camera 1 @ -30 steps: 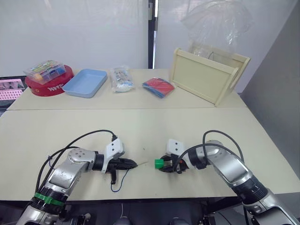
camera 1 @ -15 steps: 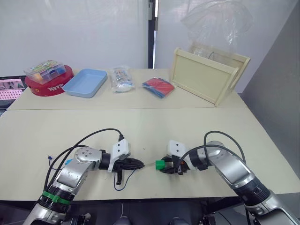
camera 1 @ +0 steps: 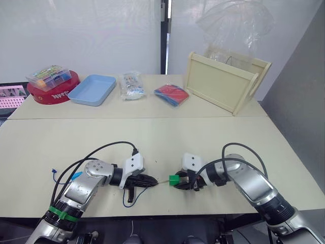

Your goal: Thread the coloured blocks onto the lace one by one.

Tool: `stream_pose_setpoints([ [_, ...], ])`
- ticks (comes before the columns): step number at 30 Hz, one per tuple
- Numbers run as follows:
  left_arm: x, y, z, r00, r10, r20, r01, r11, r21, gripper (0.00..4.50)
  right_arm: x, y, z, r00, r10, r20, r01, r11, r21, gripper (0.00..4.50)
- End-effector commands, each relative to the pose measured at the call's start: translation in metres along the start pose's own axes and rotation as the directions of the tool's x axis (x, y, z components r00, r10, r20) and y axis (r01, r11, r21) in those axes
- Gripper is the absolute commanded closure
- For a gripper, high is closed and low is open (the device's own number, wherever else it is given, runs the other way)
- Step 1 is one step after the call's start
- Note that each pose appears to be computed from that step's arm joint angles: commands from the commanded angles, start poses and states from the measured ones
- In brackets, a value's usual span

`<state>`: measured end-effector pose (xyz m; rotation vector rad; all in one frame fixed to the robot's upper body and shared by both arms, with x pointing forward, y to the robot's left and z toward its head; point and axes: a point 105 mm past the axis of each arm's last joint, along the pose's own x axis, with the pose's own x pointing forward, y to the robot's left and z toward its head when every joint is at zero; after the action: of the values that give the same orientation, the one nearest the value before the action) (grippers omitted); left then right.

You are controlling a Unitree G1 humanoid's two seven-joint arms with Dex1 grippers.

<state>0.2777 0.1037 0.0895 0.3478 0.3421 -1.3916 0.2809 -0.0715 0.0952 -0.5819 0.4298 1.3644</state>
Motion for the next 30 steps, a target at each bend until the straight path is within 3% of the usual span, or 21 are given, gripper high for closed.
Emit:
stream_pose_setpoints([
  [1,0.001,0.001,0.015,1.0,-0.003,0.029,0.001,0.999,0.053,4.48,-0.002,0.005,0.005,1.0,0.016,0.007,-0.016,1.0,-0.014,3.23],
  [10,0.01,-0.003,0.016,0.999,-0.037,0.017,0.036,0.998,0.059,4.48,-0.001,0.006,0.005,1.0,0.02,0.004,-0.02,1.0,-0.01,3.23],
  [23,0.045,-0.001,0.033,0.996,-0.055,0.077,0.046,0.992,0.117,4.48,0.003,0.011,0.006,0.999,0.034,0.009,-0.034,0.999,-0.007,3.23],
  [28,0.043,0.006,0.038,0.994,-0.022,0.103,0.008,0.992,0.127,4.48,0.002,0.011,0.005,0.999,0.032,0.002,-0.032,0.999,-0.004,3.23],
  [30,0.039,0.004,0.04,0.993,-0.046,0.107,0.033,0.992,0.124,3.8,0.002,0.011,0.003,1.0,0.028,-0.004,-0.028,1.0,-0.001,3.23],
])
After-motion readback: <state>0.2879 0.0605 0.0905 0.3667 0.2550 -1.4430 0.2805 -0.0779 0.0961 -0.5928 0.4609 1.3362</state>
